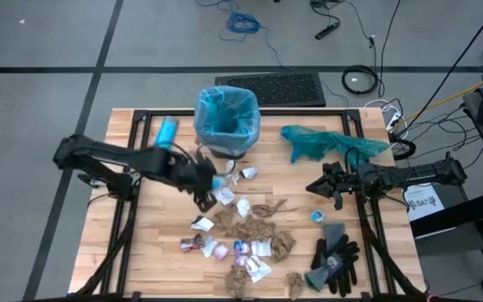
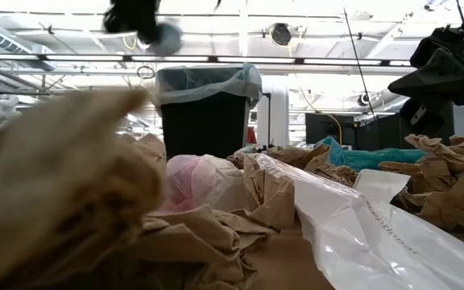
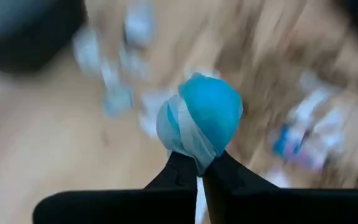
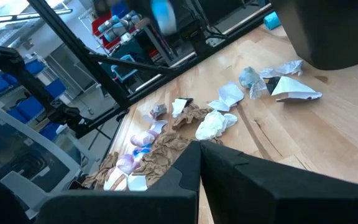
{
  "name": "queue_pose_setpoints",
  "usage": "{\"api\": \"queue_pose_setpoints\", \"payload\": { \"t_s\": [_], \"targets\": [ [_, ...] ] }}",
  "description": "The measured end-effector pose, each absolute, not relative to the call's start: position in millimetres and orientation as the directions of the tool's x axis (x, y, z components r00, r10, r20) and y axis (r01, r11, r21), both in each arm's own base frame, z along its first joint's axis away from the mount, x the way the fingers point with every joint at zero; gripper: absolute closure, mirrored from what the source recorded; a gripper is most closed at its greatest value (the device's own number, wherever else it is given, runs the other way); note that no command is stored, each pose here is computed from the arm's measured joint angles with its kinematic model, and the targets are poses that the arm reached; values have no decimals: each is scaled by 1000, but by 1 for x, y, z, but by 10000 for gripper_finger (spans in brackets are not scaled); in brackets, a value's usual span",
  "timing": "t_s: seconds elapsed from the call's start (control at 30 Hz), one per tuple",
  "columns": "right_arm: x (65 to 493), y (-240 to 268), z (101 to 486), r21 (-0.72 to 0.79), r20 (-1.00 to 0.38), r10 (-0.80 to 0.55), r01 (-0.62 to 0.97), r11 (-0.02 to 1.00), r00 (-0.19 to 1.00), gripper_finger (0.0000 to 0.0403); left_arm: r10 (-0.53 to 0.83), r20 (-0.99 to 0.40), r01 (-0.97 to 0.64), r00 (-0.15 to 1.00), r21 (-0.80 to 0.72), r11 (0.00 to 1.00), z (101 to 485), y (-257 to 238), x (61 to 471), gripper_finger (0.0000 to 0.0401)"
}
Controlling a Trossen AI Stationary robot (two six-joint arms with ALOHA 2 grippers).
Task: Place trash/remove bag and relplace
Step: Put the blue plastic trash into the trash bin, then put the white paper trash into the trash bin
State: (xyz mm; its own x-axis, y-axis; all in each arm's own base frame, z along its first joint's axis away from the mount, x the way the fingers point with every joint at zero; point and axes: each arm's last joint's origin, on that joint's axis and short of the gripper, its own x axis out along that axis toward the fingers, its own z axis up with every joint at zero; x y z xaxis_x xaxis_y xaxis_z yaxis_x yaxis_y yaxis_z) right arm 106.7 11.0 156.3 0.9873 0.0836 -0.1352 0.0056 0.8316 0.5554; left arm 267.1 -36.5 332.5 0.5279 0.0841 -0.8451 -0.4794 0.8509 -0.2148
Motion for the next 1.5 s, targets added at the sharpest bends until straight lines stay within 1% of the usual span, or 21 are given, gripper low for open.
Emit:
{"api": "queue_pose_setpoints", "payload": {
  "t_s": [0.1,0.23,0.37,0.53,0.6,0.77,0.9,1.03,1.13,1.33,1.5],
  "targets": [
    [107,11,156,555,-136,84,6,832,987,403,195,-763,-471,617,-158,868,367,-20,263,393],
    [107,11,156,555,-136,83,6,832,987,403,298,-688,-482,661,-85,872,398,10,262,393],
    [107,11,156,555,-136,83,6,832,987,403,378,-652,-500,658,-2,866,409,46,261,394],
    [107,11,156,555,-136,84,6,832,987,403,371,-659,-500,655,-9,866,405,90,261,391],
    [107,11,156,555,-135,84,6,832,987,403,401,-650,-518,646,13,855,403,104,263,373],
    [107,11,156,556,-136,83,6,831,987,403,444,-669,-535,596,81,841,386,138,275,311],
    [107,11,156,555,-136,84,6,832,987,403,452,-700,-570,553,79,818,372,158,280,264],
    [107,11,156,556,-135,83,6,831,987,403,437,-710,-565,553,66,822,370,161,280,225],
    [107,11,156,555,-136,83,6,832,987,403,442,-693,-560,569,67,826,376,158,276,208],
    [107,11,156,555,-136,83,6,832,987,403,472,-614,-563,633,53,825,410,147,261,202],
    [107,11,156,555,-136,84,6,832,987,403,440,-587,-522,679,35,852,432,116,238,203]
  ]
}}
